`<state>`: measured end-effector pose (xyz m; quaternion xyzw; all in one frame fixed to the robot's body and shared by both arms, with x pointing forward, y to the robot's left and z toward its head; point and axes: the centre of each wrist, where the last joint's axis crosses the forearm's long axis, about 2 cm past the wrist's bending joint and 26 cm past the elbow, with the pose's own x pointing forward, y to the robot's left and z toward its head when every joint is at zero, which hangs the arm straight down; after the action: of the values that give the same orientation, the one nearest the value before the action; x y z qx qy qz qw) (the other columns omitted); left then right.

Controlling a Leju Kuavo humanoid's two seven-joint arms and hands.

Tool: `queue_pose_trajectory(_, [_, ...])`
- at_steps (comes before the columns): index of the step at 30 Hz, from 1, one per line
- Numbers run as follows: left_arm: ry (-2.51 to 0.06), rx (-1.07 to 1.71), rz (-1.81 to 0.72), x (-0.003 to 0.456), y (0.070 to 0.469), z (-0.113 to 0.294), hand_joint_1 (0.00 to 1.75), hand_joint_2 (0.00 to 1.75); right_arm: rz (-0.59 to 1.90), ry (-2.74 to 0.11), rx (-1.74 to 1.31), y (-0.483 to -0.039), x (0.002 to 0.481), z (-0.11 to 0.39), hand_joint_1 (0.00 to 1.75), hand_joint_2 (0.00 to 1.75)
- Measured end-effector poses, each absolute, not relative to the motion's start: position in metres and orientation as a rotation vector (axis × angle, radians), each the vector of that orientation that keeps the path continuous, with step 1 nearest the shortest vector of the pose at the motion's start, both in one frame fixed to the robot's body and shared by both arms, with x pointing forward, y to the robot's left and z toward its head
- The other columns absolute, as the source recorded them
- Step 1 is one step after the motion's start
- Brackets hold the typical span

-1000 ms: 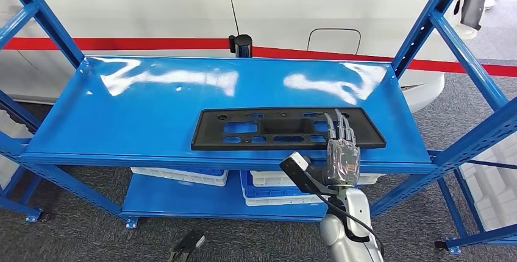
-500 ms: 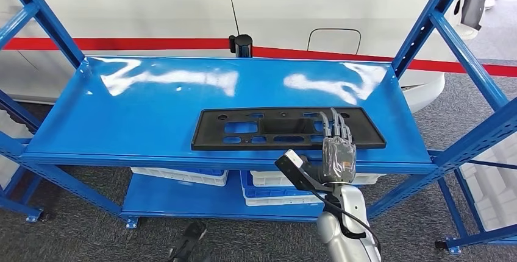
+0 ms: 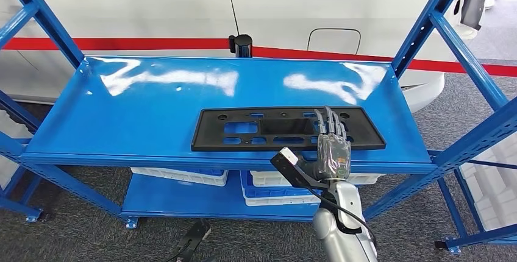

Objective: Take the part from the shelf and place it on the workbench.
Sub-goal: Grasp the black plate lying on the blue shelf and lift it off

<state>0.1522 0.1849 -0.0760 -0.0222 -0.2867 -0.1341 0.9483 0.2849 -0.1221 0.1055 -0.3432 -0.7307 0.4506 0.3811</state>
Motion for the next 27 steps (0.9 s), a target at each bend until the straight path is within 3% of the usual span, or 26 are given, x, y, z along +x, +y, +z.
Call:
queue_pose_trajectory(19, [-0.560,-0.099,-0.241,0.1518,0.1839,-0.0761,0.00,1.75,1.164,-1.868,-0.875,-0.1214,0.2882,0.1059,0.00,1.75])
queue_pose_trajectory(23, [-0.540,-0.148,-0.208,0.1515,0.1832,-0.0761,0.00,1.75,1.173,-1.871,-0.871,-0.1182,0.2916,0.1072,1.75,1.75])
queue_pose_trajectory(27, [-0.530,-0.171,-0.189,0.1513,0.1831,-0.0761,0.00,1.75,1.185,-1.874,-0.866,-0.1155,0.2931,0.1075,1.75,1.75])
